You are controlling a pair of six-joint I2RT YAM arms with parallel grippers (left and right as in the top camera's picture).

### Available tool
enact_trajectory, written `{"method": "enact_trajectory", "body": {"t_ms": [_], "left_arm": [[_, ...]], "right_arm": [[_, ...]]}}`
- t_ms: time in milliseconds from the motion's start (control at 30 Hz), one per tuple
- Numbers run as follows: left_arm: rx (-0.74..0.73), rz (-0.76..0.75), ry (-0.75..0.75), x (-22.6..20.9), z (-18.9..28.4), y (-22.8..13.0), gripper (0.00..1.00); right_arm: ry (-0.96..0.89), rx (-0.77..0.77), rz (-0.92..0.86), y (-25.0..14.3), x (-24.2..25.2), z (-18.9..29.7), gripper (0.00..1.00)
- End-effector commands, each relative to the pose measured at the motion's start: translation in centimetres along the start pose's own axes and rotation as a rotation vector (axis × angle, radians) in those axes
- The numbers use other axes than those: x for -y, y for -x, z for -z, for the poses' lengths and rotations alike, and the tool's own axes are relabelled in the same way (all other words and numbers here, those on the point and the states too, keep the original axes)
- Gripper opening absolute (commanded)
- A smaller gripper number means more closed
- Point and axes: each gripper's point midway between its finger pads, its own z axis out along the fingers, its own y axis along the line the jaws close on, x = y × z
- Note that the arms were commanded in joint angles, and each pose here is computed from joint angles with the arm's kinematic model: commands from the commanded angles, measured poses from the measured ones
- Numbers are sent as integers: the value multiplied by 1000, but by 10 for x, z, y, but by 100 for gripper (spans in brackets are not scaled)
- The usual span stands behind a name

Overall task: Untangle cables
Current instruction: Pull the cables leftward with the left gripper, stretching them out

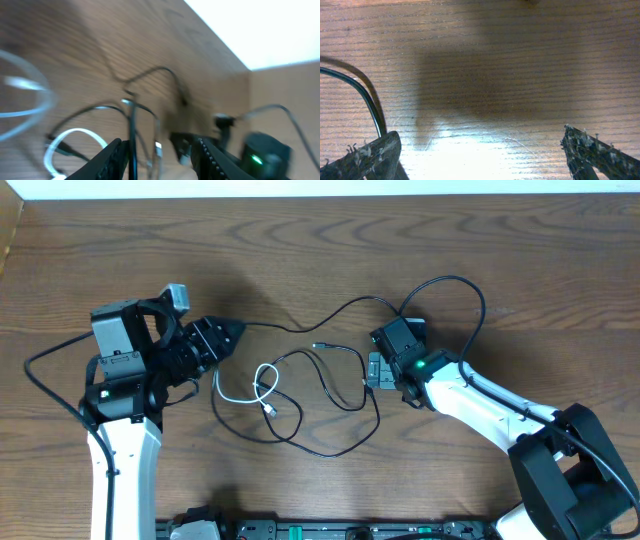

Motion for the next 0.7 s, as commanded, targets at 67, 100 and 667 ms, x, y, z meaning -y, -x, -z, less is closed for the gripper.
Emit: {"method": "enact_trajectory", "body": {"t_ms": [67, 100, 667], "left_arm": [[141, -16, 283, -47, 10, 25, 46], [151, -12, 316, -53, 12, 26, 46], [-7, 34, 136, -26, 3, -7, 8]], "right_arm": [[-14, 2, -13, 0, 2, -2, 99], [-14, 2, -13, 0, 2, -2, 99], [-13, 2, -12, 0, 2, -1, 99]]}}
